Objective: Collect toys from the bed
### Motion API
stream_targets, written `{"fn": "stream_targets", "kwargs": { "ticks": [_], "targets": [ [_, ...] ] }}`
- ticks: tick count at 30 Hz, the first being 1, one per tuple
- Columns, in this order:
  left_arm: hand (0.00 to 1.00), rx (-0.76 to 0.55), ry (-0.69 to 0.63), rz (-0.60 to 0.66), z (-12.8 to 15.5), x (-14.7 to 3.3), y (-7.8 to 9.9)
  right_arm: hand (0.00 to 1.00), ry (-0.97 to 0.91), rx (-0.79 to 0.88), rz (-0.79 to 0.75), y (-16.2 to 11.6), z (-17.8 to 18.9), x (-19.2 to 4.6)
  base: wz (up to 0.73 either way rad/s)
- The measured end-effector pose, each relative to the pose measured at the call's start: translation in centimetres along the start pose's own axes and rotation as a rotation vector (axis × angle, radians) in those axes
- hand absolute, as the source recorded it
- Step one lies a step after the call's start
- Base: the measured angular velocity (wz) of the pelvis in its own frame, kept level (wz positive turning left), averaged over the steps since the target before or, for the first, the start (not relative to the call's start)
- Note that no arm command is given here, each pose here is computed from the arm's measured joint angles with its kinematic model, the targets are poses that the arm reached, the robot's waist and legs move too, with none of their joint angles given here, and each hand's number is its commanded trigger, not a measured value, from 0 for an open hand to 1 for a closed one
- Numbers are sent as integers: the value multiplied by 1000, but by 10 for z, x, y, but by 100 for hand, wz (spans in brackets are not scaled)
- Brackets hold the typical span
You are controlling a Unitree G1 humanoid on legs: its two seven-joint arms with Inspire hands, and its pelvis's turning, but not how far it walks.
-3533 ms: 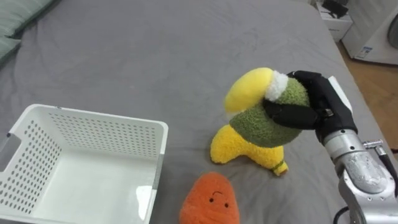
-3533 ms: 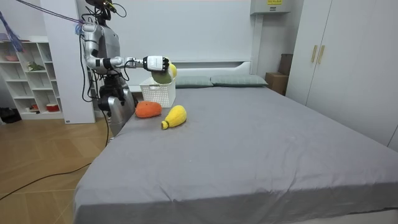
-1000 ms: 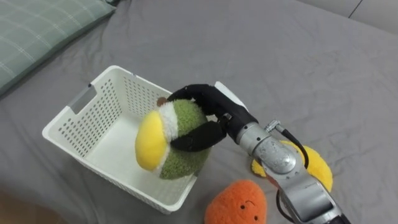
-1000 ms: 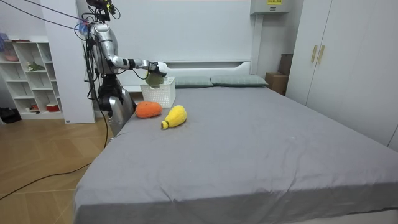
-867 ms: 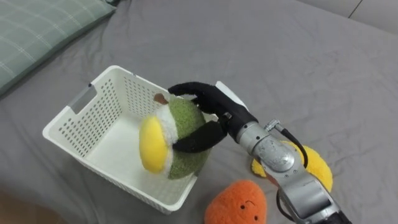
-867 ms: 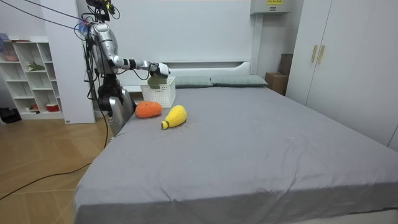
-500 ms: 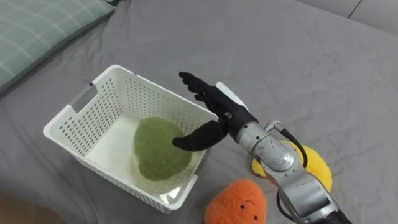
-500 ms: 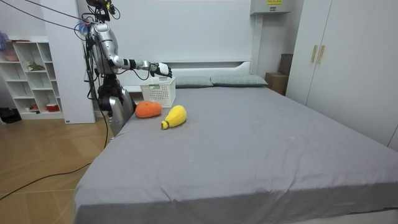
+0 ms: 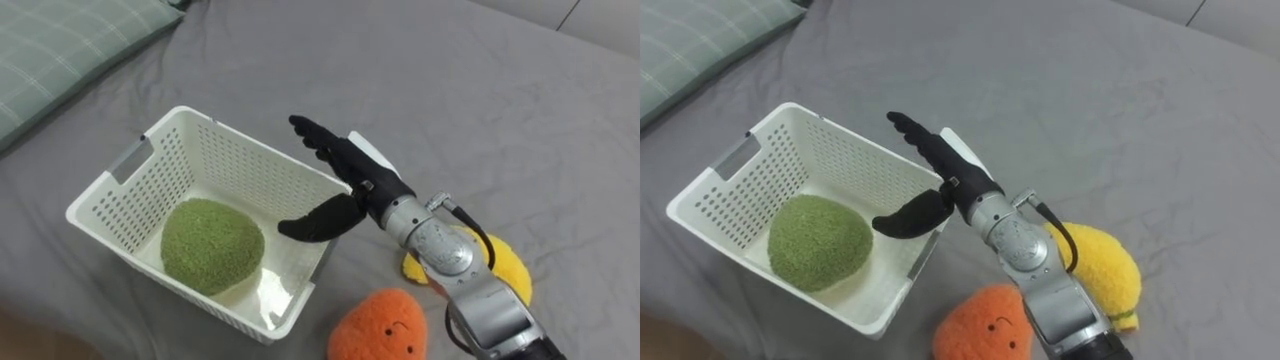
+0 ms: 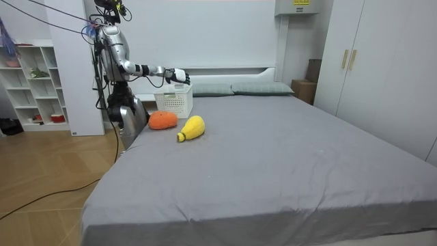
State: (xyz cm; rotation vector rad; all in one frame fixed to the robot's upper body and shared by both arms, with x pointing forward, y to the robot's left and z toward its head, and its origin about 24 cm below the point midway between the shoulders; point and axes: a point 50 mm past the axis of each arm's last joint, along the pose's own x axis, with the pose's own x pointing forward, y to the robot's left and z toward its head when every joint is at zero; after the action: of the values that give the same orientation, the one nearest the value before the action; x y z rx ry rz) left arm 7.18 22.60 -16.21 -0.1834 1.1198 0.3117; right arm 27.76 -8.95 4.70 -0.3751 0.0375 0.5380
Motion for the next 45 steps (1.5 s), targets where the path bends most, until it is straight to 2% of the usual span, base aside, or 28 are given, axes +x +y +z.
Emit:
{"fn": "stream_targets", "kwargs": {
  "ticks": [10, 21, 30, 38, 45],
  "targets": [
    [0, -16, 11, 23, -6, -2, 6, 0, -24, -25, -191, -32, -2, -9, 0],
    [0, -16, 30, 37, -14, -5, 12, 0, -7, -2, -266, -47, -10, -19, -6],
    [0, -18, 43, 48, -19, -7, 16, 0, 154, 78, -359, -57, -55, -45, -2],
    [0, -27, 47, 68, -21, -9, 21, 0, 243, 100, -470, -73, -78, -58, -6],
    [0, -41, 58, 83, -23, -10, 25, 0, 358, 119, -520, -75, -103, -69, -1]
  ]
}}
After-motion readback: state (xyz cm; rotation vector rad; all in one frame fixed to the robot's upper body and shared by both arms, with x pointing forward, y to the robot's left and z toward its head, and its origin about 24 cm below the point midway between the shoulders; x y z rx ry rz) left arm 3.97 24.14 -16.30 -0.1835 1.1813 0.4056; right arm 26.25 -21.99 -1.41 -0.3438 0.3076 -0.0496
